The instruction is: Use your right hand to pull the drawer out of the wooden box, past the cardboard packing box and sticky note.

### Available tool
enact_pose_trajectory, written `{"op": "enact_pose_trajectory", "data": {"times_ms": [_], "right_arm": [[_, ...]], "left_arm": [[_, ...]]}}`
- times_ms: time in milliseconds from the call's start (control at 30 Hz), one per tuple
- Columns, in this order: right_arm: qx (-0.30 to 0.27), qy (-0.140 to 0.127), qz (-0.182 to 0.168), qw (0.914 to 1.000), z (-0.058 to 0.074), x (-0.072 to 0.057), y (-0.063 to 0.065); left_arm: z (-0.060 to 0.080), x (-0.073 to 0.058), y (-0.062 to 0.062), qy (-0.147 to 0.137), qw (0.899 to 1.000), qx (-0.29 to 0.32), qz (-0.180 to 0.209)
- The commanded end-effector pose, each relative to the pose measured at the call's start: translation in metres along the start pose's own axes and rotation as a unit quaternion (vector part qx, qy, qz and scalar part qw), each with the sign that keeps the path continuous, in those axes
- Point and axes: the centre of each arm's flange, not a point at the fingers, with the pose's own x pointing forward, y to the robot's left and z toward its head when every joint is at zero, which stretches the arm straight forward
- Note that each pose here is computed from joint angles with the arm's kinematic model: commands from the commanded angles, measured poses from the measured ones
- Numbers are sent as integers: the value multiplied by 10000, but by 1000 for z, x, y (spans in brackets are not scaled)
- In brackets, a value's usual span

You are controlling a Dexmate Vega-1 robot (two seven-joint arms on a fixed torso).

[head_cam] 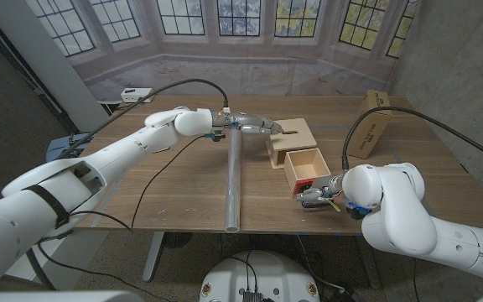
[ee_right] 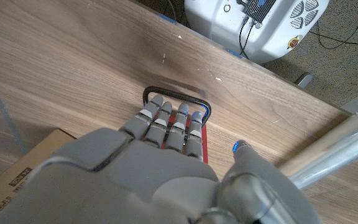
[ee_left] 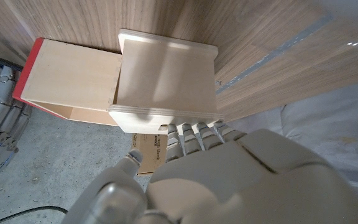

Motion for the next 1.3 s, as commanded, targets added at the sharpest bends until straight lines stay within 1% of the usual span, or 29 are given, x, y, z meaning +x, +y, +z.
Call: {"op": "enact_pose_trajectory", "data": {"times_ms": [33, 500, 733, 1033, 1300], "right_arm": [[-135, -46, -30, 9999, 6, -4, -7], [-278, -48, -43, 9996, 4, -17, -13], [-233, -36, -65, 9997, 0, -25, -18], [-279, -12, -104, 9996, -3, -32, -25], [-211, -19, -129, 9997, -7, -36, -32]], "left_arm": [[-6, -8, -1, 94, 9999, -31, 61], [-5, -11, -2, 136, 9999, -11, 56], [-5, -10, 0, 150, 9998, -6, 92], [-9, -11, 2, 176, 9998, 0, 124], [-13, -14, 15, 174, 9993, 41, 334]]}}
